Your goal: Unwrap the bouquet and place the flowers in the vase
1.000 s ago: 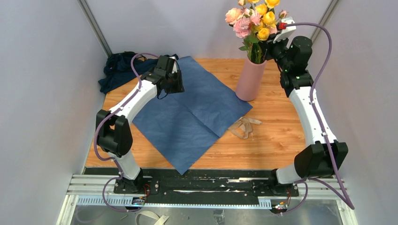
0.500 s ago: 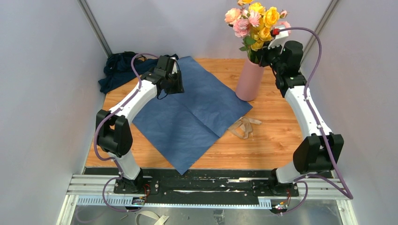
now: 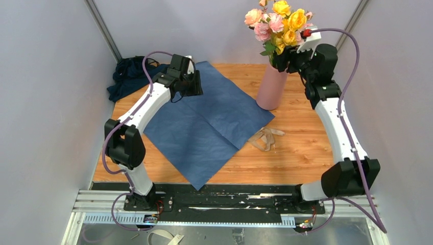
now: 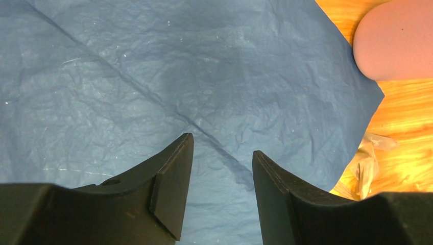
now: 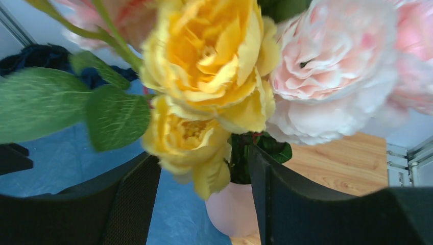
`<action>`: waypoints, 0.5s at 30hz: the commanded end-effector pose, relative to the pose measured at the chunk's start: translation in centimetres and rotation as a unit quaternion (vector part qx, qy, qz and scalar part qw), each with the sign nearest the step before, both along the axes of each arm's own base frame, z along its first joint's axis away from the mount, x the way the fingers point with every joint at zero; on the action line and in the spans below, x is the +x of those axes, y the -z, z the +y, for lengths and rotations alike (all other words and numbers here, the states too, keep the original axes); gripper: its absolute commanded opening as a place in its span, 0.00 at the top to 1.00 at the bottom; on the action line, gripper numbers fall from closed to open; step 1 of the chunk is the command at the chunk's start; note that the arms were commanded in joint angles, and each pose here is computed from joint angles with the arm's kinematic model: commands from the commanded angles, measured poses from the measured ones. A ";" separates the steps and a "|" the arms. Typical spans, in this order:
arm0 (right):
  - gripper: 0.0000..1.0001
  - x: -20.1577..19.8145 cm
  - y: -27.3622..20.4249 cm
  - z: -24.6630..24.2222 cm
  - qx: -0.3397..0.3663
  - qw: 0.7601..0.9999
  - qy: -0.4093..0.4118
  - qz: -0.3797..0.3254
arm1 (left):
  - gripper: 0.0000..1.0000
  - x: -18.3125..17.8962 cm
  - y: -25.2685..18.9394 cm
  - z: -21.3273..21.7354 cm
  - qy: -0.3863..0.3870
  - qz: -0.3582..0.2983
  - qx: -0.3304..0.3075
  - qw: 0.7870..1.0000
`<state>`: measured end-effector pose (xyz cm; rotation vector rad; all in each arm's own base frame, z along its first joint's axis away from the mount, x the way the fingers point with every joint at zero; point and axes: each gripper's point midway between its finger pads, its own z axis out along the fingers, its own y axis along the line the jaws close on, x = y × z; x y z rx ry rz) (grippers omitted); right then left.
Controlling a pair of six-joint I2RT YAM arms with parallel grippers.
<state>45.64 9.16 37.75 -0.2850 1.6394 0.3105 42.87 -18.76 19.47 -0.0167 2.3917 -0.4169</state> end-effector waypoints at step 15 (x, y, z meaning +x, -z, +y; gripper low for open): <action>0.21 -7.4 -5.7 -4.3 -0.039 0.994 0.086 -0.046 | 0.47 1.0 -1.9 -0.4 0.005 -0.032 -0.013 0.999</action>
